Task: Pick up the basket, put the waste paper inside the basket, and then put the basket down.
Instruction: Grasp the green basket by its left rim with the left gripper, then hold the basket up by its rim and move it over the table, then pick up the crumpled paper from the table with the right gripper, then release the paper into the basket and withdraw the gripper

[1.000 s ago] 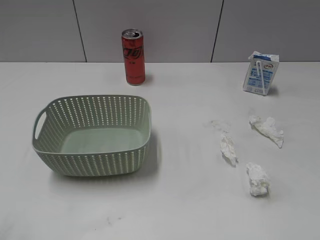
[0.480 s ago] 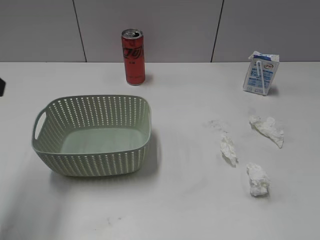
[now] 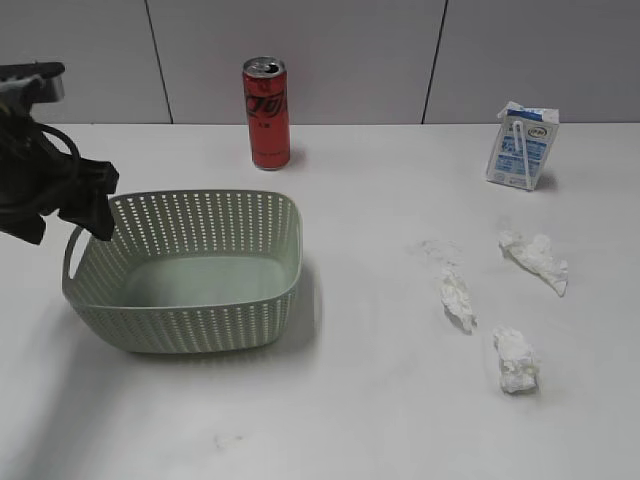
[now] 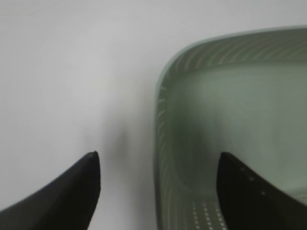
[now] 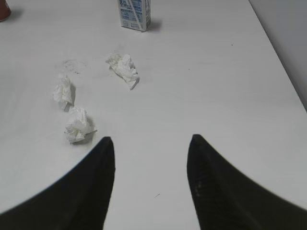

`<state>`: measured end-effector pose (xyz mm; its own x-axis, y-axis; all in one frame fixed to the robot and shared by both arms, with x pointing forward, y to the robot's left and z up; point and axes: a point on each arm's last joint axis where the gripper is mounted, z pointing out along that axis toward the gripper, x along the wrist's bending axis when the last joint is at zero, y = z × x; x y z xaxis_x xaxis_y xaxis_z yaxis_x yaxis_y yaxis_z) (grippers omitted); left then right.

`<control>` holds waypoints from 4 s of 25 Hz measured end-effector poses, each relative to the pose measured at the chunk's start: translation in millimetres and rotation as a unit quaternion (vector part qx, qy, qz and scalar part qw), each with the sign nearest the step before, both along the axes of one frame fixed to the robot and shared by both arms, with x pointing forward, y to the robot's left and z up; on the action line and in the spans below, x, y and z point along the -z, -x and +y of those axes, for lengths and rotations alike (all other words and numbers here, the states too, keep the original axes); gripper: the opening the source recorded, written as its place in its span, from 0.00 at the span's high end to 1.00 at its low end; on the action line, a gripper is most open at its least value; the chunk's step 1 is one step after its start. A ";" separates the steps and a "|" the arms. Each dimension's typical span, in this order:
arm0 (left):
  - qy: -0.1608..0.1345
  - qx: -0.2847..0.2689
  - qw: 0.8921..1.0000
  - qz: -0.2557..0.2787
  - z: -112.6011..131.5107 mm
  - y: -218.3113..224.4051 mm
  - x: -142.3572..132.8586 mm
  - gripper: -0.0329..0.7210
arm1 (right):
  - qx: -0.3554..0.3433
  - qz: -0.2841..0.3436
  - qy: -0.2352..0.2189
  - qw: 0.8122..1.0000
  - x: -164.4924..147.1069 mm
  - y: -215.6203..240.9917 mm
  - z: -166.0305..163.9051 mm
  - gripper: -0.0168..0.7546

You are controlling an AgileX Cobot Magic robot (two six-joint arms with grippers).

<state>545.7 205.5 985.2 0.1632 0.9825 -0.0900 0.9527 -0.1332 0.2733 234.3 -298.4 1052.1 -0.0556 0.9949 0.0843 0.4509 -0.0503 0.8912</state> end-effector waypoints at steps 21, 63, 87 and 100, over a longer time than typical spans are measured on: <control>0.005 -0.028 0.997 0.076 -8.0 -14.1 43.3 0.96 | 0.000 0.000 0.000 1.000 0.0 0.0 0.1 0.50; 0.007 -0.013 0.998 0.060 -2.0 8.2 -7.4 0.96 | -0.056 0.429 0.032 0.901 143.3 -383.5 55.4 0.50; 0.008 -0.013 0.998 0.066 -2.1 9.2 -7.3 0.96 | -0.137 0.421 0.019 0.897 127.2 -378.6 67.5 0.93; 0.019 -0.018 0.997 0.071 -3.9 9.9 -7.5 0.96 | -0.437 0.101 -0.023 0.893 -32.8 -286.4 224.0 0.94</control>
<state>535.8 201.5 992.7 0.1102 0.9830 -0.1471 0.9861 -0.0896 0.1403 520.7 -74.4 1084.8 -0.7891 0.5736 0.2197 0.4867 0.3658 0.7933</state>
